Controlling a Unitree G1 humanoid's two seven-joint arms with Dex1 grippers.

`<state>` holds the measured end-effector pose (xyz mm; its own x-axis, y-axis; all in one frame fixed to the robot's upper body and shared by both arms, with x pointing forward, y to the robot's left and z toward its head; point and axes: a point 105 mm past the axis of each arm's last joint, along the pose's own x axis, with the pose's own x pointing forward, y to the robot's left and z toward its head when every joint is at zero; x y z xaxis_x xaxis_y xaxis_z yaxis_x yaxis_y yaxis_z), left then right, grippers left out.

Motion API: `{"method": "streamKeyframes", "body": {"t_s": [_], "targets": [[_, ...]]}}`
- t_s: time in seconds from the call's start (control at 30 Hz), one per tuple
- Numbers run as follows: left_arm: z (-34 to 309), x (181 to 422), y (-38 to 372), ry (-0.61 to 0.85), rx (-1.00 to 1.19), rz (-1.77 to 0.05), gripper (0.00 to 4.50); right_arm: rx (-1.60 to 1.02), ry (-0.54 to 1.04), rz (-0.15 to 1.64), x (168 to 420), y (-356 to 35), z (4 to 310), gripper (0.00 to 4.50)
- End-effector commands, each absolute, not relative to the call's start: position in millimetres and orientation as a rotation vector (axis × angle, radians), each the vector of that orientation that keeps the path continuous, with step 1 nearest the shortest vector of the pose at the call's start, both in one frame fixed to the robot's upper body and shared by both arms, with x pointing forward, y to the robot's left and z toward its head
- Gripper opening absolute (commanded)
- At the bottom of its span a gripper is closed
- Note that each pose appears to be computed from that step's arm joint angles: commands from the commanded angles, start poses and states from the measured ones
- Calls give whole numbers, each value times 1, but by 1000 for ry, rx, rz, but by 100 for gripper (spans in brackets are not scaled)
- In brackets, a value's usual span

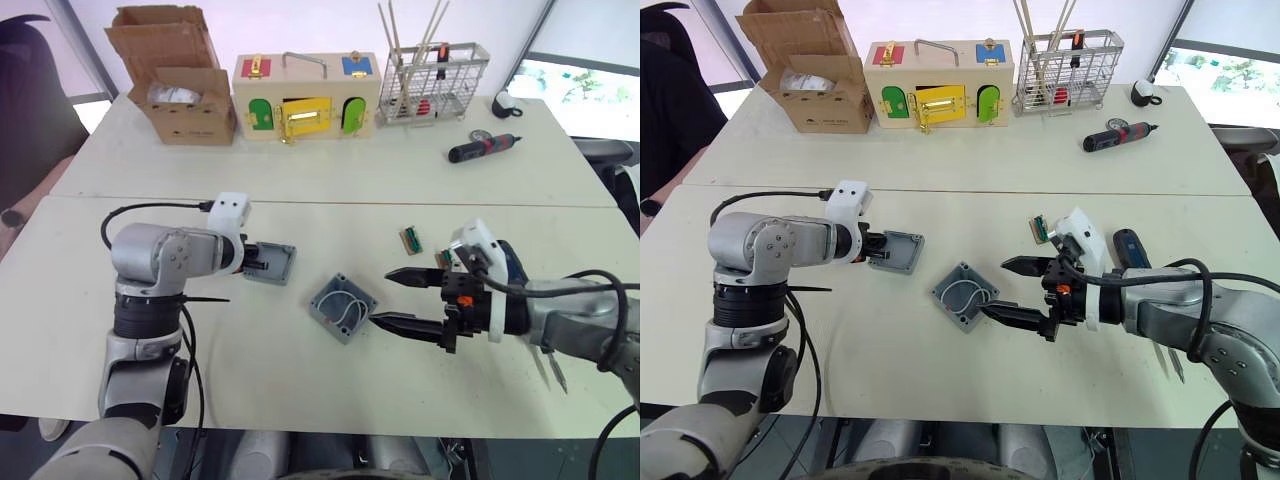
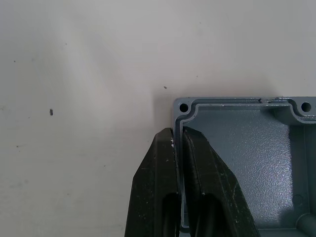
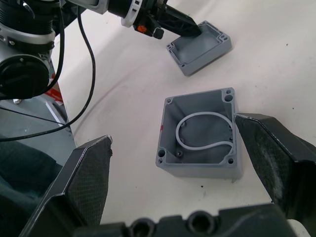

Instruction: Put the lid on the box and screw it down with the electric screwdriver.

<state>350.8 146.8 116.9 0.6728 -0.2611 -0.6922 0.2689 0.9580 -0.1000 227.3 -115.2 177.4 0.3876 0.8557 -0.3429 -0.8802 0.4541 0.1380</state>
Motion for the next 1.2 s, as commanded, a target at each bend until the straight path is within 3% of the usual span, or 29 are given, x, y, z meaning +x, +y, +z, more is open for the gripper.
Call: {"method": "streamKeyframes", "body": {"t_s": [0.03,0.13,0.27,0.43,0.67,1.2], "targets": [[137,358,148,639,-13,-377,4,27,278,1076,237,-116,201,450],[183,371,150,346,7,-438,4,137,171,979,259,-123,218,450],[257,374,133,-35,-78,-605,4,349,26,742,308,-147,246,450],[293,375,98,-264,-51,-726,4,376,-20,737,329,-136,269,450],[297,373,69,-347,2,-779,4,342,-32,820,329,-105,288,450],[297,373,58,-357,-35,-803,4,336,-25,813,325,-97,276,450]]}}
